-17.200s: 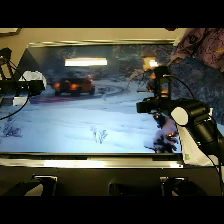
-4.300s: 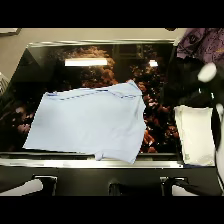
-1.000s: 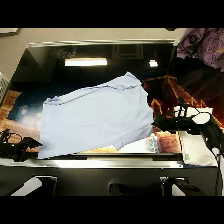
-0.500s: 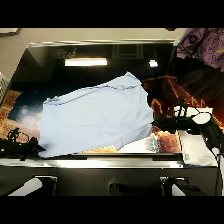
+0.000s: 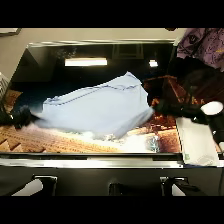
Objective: Fold the clothes and pants, and hang the long-sleeved shirts on hangers.
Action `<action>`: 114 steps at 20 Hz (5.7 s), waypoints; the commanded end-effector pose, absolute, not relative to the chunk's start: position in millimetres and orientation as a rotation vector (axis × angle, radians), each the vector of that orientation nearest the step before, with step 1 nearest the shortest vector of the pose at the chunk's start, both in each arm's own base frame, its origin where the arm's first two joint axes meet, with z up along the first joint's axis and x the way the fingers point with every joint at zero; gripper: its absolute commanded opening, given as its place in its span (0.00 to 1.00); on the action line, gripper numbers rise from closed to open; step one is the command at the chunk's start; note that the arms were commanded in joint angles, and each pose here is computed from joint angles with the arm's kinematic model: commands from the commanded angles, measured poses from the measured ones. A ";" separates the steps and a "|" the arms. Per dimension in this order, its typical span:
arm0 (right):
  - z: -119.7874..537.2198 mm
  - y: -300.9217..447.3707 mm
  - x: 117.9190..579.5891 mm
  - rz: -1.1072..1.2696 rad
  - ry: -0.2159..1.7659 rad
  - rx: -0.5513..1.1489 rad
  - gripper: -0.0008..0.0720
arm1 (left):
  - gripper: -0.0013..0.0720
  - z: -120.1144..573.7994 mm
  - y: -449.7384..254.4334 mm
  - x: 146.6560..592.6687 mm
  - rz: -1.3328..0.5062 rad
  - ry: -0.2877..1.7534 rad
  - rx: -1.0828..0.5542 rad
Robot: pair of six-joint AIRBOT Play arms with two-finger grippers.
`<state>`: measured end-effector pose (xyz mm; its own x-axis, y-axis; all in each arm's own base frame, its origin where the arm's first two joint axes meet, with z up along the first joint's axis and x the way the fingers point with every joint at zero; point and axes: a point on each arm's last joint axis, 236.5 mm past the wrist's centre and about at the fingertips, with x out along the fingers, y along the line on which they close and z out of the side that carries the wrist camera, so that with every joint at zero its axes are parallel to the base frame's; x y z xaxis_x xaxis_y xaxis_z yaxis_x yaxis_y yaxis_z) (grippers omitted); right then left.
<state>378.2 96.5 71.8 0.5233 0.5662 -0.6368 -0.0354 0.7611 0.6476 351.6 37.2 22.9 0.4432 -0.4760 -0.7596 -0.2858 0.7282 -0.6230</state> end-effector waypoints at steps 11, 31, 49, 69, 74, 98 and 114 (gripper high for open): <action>488.1 83.9 269.5 0.394 0.092 0.100 0.05 | 0.04 481.8 44.5 289.7 0.127 0.144 -0.316; 144.7 92.2 530.2 0.236 0.955 0.510 0.05 | 0.04 137.3 83.5 505.6 0.123 0.773 -0.319; 50.0 77.9 516.8 0.303 1.214 0.405 0.69 | 0.86 21.4 74.9 522.0 0.040 1.139 -0.439; -89.7 87.3 299.6 0.404 1.414 0.782 0.69 | 0.86 20.5 77.5 385.7 0.108 1.305 -0.504; -89.7 89.3 318.2 0.406 1.338 0.817 0.69 | 0.85 20.5 77.8 386.2 0.107 1.303 -0.501; -90.9 101.1 320.3 0.431 1.351 0.926 0.05 | 0.86 -97.6 100.1 295.2 0.063 1.383 -1.004; -65.5 96.3 331.9 0.401 1.283 0.919 0.05 | 0.04 -97.9 50.3 300.3 -0.129 1.470 -1.030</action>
<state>325.9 98.3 -78.3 0.2475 0.7270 -0.6405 0.2527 0.5898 0.7670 293.2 63.2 -111.1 0.1542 -0.5945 -0.7892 -0.5213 0.6295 -0.5761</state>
